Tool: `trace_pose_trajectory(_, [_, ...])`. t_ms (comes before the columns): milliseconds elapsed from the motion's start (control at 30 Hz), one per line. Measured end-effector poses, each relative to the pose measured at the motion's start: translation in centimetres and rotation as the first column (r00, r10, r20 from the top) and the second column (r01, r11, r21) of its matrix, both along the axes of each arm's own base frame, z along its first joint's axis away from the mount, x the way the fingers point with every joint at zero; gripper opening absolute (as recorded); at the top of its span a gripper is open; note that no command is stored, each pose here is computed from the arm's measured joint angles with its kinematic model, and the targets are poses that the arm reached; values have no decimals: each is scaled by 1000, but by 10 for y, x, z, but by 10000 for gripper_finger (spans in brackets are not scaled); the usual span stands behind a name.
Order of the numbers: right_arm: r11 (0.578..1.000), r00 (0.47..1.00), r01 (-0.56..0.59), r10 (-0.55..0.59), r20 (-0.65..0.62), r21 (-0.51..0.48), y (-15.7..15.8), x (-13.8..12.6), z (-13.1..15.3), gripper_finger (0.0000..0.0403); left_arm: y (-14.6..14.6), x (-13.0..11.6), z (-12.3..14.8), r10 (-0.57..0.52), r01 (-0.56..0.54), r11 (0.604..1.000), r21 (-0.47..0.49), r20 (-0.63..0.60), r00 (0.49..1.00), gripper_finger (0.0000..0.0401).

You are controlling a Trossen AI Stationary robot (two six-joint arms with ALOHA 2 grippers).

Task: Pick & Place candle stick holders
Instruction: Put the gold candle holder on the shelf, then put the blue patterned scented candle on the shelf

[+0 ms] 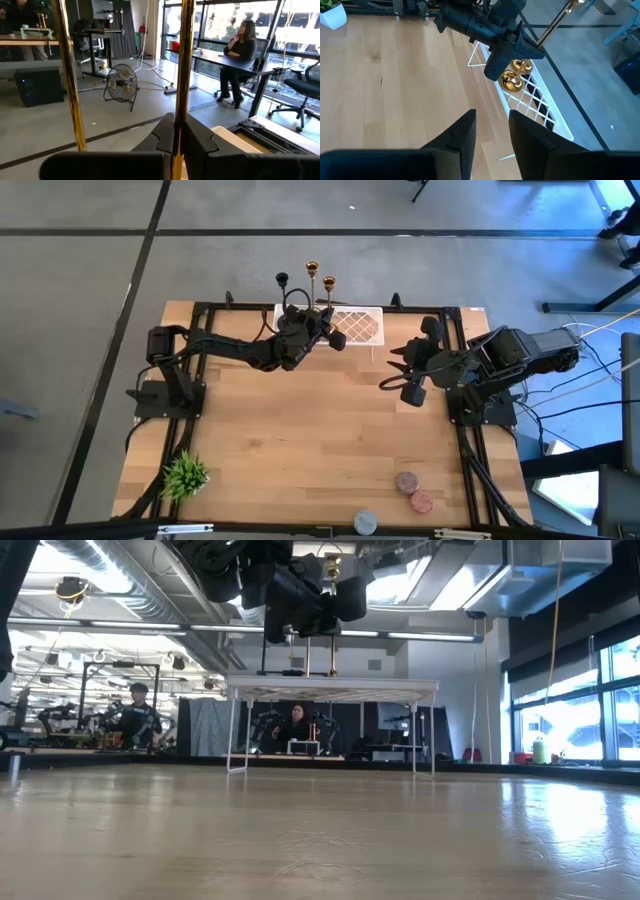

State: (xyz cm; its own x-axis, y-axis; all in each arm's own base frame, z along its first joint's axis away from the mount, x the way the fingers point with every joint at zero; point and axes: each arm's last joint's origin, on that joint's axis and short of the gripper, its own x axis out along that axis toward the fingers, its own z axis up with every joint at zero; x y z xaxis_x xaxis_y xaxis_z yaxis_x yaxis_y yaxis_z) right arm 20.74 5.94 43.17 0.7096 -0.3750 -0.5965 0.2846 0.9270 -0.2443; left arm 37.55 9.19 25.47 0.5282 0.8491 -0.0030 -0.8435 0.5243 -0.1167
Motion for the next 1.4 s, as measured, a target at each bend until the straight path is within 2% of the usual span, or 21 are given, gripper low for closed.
trace_pose_trajectory(433, [1000, 1000, -6, 6, -7, -8, 0, 0, 0, 119, -1, 0, 0, -2, 2, 1000, -9, 7, 1000, 17])
trace_pose_trajectory(1000, [1000, 1000, -5, 5, -2, -8, 0, 0, 0, 119, -8, 2, -2, -30, 30, 1000, -3, -23, 999, 88])
trace_pose_trajectory(1400, [1000, 1000, -3, 3, 5, -3, 0, 0, 1, 119, -18, -3, 10, 27, -26, 999, 27, -32, 999, 128])
